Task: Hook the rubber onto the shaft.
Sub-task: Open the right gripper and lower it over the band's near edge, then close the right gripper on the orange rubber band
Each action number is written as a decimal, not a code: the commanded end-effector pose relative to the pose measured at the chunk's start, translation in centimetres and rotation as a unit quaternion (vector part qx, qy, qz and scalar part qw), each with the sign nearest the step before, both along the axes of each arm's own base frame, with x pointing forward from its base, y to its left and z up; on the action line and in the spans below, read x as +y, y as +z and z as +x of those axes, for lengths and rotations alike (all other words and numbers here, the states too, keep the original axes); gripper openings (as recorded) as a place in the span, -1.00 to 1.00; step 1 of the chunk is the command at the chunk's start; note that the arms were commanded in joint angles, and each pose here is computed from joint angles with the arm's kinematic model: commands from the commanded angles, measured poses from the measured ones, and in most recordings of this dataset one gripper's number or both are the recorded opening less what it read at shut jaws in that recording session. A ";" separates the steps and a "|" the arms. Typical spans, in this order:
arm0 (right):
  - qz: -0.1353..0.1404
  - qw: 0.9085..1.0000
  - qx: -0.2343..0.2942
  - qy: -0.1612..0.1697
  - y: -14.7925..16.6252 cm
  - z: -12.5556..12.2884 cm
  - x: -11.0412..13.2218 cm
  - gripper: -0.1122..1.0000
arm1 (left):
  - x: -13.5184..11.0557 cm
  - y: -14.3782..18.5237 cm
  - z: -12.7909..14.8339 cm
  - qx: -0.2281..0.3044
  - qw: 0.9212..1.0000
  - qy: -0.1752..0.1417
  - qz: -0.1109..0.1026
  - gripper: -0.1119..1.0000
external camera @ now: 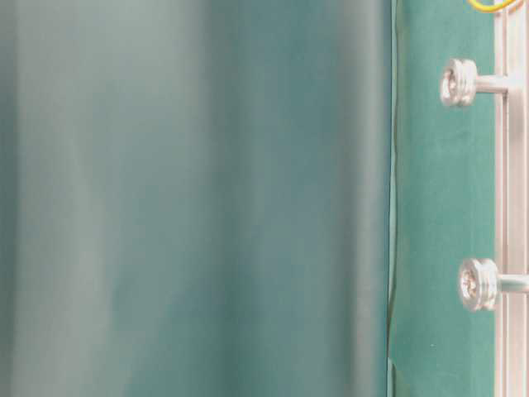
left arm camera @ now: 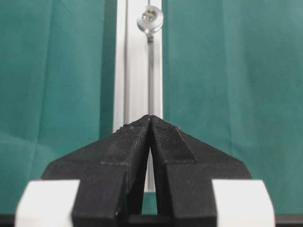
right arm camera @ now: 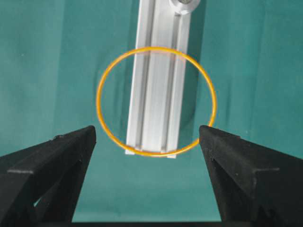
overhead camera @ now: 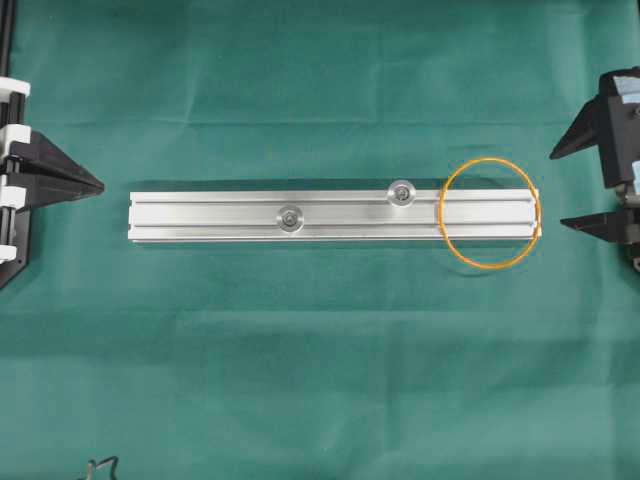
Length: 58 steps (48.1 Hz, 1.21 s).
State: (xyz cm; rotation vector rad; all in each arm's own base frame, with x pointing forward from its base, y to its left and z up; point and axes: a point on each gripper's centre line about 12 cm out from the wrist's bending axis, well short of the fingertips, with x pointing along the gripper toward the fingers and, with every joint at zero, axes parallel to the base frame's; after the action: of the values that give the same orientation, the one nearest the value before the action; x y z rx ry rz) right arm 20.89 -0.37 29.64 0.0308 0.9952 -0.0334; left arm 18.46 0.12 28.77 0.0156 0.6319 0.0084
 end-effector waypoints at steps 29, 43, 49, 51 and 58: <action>0.025 0.999 0.007 0.025 0.1 1.1 1.6 0.84 | 0.0 1.0 0.4 -0.014 1.000 -0.001 0.001 -0.80; 0.024 0.997 0.060 0.031 -2.8 2.1 2.0 0.84 | 0.0 1.0 0.4 -0.014 1.000 -0.001 0.001 -0.80; 0.022 0.996 0.077 0.041 -4.3 2.6 2.5 0.84 | 0.0 1.0 0.4 -0.013 1.000 -0.001 0.001 -0.80; 0.022 0.995 0.082 0.044 -4.8 2.8 2.7 0.84 | 0.0 1.0 0.4 -0.013 1.000 -0.001 0.001 -0.80; 0.022 0.995 0.087 0.048 -6.3 3.4 3.0 0.84 | 0.0 1.0 0.4 -0.013 1.000 -0.001 0.001 -0.80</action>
State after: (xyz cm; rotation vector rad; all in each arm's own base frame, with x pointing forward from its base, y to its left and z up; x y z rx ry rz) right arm 23.81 2.37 23.41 0.0176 1.1910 0.0664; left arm 18.49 0.12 28.74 0.0156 0.6334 0.0084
